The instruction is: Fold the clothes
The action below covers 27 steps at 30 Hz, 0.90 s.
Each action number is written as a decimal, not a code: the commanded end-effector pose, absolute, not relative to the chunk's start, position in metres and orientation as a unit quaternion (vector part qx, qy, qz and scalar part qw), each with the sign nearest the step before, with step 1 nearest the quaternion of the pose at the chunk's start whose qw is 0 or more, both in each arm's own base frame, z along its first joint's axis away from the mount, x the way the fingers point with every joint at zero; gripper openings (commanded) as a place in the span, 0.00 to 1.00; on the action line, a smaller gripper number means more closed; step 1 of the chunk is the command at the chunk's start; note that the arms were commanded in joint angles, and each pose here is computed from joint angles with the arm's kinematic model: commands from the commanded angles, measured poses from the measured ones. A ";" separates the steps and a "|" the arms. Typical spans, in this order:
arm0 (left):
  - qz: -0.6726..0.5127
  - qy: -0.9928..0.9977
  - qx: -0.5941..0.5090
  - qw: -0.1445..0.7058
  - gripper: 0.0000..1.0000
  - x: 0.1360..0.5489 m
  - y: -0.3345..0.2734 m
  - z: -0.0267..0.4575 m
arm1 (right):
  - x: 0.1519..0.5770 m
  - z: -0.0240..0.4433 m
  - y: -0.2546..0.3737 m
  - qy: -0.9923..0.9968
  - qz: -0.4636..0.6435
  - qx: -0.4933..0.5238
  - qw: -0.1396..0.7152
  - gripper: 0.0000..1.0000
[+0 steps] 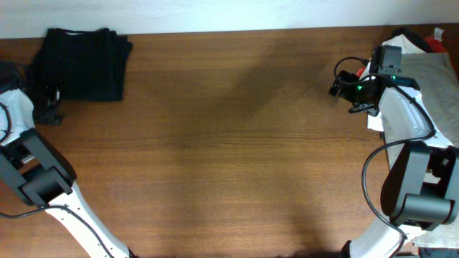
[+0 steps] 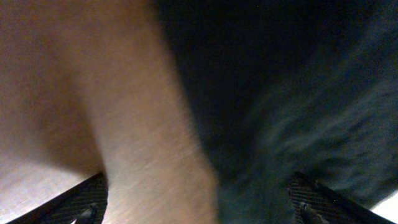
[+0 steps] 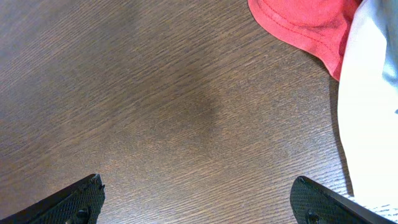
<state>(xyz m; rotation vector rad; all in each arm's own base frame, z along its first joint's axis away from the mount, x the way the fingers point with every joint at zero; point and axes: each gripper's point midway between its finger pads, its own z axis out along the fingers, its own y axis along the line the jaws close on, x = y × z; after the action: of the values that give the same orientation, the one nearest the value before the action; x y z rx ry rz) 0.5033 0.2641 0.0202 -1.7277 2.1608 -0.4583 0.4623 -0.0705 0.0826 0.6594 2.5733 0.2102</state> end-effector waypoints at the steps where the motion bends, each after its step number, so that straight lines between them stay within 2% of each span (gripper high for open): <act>1: -0.118 0.796 -0.563 0.187 0.47 0.491 0.267 0.046 | 0.465 0.089 -0.072 0.936 0.075 0.241 0.245 0.99; 2: -0.118 0.803 -0.553 0.189 0.00 0.495 0.261 0.048 | 0.465 0.089 -0.072 0.936 0.075 0.241 0.245 0.99; 9: -0.089 0.833 -0.509 0.197 0.01 0.506 0.245 0.047 | 0.465 0.089 -0.072 0.936 0.075 0.241 0.245 0.99; 11: -0.090 0.832 -0.507 0.204 0.00 0.500 0.242 0.073 | 0.465 0.089 -0.072 0.936 0.075 0.241 0.245 0.99; 13: -0.092 0.841 -0.489 0.213 0.01 0.486 0.230 0.119 | 0.465 0.089 -0.072 0.936 0.075 0.241 0.245 0.99; 17: -0.144 0.857 -0.458 0.186 0.01 0.433 0.178 0.201 | 0.465 0.089 -0.072 0.936 0.075 0.241 0.245 0.99; 21: -0.213 0.907 -0.297 0.209 0.00 0.378 0.108 0.281 | 0.466 0.089 -0.072 0.936 0.075 0.241 0.245 0.99; 25: -0.214 0.939 -0.188 0.191 0.00 0.309 0.035 0.323 | 0.465 0.089 -0.072 0.936 0.075 0.241 0.245 0.99; 27: -0.231 0.937 -0.120 0.233 0.00 0.278 -0.012 0.356 | 0.465 0.089 -0.072 0.936 0.075 0.241 0.245 0.99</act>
<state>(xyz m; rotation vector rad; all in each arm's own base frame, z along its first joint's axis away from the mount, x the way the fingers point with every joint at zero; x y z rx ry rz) 0.3104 0.0361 0.3172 -0.6171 2.6529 -0.5986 0.4621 -0.0704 0.0825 0.6612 2.5737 0.2105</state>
